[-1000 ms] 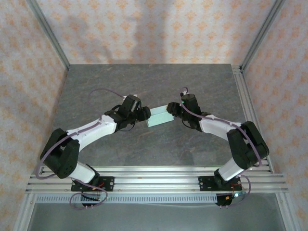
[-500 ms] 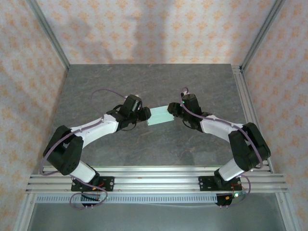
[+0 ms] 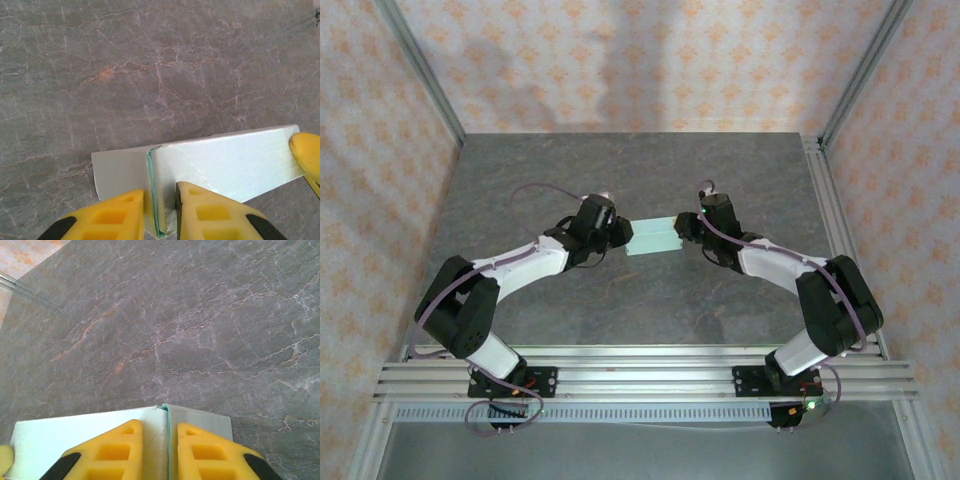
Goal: Fold the paper box
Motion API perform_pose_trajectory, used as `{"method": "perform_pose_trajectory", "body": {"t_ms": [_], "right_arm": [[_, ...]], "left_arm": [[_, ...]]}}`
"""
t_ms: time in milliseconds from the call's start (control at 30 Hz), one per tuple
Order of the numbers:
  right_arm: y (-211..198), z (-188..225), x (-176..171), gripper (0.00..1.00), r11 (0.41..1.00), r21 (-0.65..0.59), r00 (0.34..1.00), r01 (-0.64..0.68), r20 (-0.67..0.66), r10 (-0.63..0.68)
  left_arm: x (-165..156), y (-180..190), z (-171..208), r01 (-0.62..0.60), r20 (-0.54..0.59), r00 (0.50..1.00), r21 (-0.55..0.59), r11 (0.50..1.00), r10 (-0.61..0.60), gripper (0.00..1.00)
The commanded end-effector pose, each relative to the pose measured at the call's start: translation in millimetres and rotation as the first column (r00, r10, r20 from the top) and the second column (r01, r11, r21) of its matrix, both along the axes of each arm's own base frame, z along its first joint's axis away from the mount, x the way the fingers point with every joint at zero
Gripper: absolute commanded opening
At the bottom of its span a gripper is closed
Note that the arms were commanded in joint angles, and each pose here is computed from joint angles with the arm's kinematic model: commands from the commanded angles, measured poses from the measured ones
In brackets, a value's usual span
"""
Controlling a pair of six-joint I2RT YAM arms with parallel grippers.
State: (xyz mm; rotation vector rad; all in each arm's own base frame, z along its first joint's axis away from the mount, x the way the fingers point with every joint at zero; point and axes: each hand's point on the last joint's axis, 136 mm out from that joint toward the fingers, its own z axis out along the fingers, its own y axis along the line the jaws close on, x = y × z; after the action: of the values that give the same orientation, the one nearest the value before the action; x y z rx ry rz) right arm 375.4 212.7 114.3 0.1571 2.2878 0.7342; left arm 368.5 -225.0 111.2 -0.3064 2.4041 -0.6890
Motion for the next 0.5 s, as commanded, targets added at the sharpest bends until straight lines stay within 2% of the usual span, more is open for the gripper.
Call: {"method": "perform_pose_trajectory", "body": {"t_ms": [0,67,233,267,333,400,467], "right_arm": [[2.7,-29.0,-23.5,0.07,0.998,-0.039,0.991,-0.052,-0.126,0.047],[3.7,-25.3,-21.9,0.00,0.998,-0.035,0.992,-0.053,-0.117,0.049],[7.3,-14.9,-18.3,0.01,0.998,-0.016,0.994,-0.059,-0.096,0.057],[7.9,-12.9,-17.7,0.08,0.998,-0.012,0.994,-0.061,-0.091,0.060],[9.3,-6.4,-16.3,0.31,0.998,-0.002,0.995,-0.063,-0.071,0.063],[9.0,-0.9,-14.8,0.40,0.998,0.008,0.997,-0.056,-0.052,0.056],[7.4,4.8,-13.7,0.45,0.999,0.022,0.998,-0.047,-0.037,0.048]], "left_arm": [[-31.3,18.9,-63.9,0.024,-0.192,0.981,0.135,0.991,0.003,0.19],[-29.5,18.4,-63.2,0.029,-0.188,0.982,0.141,0.990,-0.002,0.17],[-26.0,15.3,-62.0,0.035,-0.187,0.982,0.139,0.990,-0.009,0.11],[-25.8,15.6,-62.2,0.034,-0.186,0.983,0.139,0.990,-0.007,0.11],[-24.1,14.9,-60.2,0.031,-0.181,0.983,0.137,0.990,-0.005,0.16],[-23.5,15.1,-59.8,0.029,-0.180,0.984,0.139,0.990,-0.003,0.21],[-22.5,14.8,-59.5,0.030,-0.180,0.984,0.139,0.990,-0.004,0.23]]}}
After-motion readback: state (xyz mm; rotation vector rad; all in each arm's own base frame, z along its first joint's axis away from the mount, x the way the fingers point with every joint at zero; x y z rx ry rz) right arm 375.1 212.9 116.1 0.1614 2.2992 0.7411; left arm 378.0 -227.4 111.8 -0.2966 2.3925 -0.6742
